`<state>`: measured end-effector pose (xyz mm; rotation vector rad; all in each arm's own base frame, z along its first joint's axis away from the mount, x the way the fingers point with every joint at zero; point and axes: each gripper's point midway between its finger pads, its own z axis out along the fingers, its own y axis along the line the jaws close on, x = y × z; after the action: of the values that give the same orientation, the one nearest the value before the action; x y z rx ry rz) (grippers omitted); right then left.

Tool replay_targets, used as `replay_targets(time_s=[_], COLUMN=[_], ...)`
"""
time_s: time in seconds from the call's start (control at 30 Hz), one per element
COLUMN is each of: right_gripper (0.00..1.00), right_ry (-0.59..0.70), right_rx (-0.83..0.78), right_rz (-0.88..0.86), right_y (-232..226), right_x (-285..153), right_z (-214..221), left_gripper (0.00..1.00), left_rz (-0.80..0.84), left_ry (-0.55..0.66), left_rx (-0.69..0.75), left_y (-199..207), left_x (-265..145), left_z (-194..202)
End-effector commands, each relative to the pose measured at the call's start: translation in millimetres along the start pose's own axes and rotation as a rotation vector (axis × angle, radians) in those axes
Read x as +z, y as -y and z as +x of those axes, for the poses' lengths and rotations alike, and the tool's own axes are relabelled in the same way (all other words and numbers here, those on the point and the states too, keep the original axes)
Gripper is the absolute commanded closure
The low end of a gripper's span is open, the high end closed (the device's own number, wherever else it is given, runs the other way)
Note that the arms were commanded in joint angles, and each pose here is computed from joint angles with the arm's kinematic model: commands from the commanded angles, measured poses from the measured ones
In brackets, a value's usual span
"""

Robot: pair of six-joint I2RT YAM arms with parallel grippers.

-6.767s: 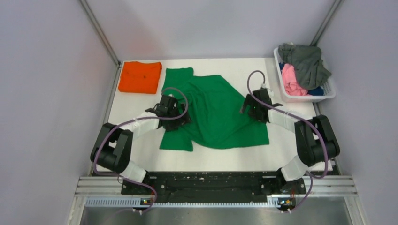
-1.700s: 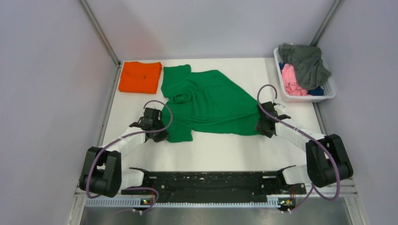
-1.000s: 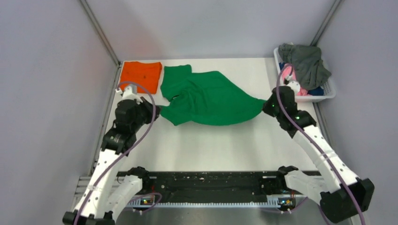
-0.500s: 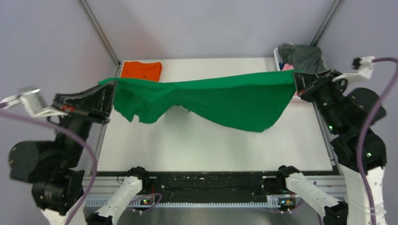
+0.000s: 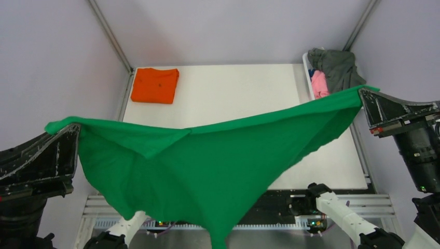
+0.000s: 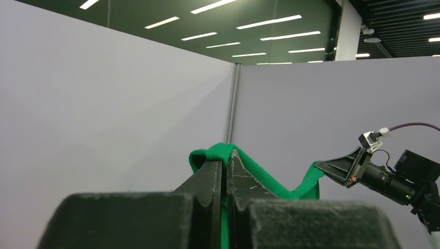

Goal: Fold and stack the t-shirts
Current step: Flatten out the tshirt

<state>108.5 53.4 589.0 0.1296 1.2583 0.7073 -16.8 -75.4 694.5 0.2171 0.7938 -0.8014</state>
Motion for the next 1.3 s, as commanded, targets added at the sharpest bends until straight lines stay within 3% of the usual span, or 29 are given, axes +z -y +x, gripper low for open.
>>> replay_targets(time_s=[0.0,0.13,0.23,0.43,0.77,0.97,1.27], right_gripper=[1.00,1.00,1.00,1.00,1.00,1.00,0.98], right_ry=[-0.036,-0.076,-0.123,-0.281,-0.545,-0.636,-0.613], right_rx=[-0.020,-0.033,-0.072,-0.136,-0.013,-0.030,-0.055], right_rz=[0.095,0.220,0.333,0.613,0.717,0.765,0.823], right_y=[22.3,55.4,90.6,184.3,304.7,340.1,371.8], right_x=[8.8,28.6,49.8,91.9,127.7,145.4,168.8], right_z=[14.7,43.7,79.5,195.0,374.6,417.5,425.0], left_gripper=[1.00,1.00,1.00,1.00,1.00,1.00,1.00], left_rz=[-0.095,-0.223,-0.352,-0.739,-0.925,-0.911,-0.875], left_ry=[-0.098,-0.181,-0.285,-0.542,-1.105,-1.211,-1.176], left_rx=[-0.018,-0.019,-0.026,0.010,-0.031,-0.080,-0.074], left_y=[-47.3,-98.9,-152.3,-289.2,-413.2,-443.0,-467.4], left_x=[41.0,59.5,68.5,38.5,-29.8,-32.3,-14.4], left_z=[42.2,89.7,150.1,312.4,573.4,644.4,669.6])
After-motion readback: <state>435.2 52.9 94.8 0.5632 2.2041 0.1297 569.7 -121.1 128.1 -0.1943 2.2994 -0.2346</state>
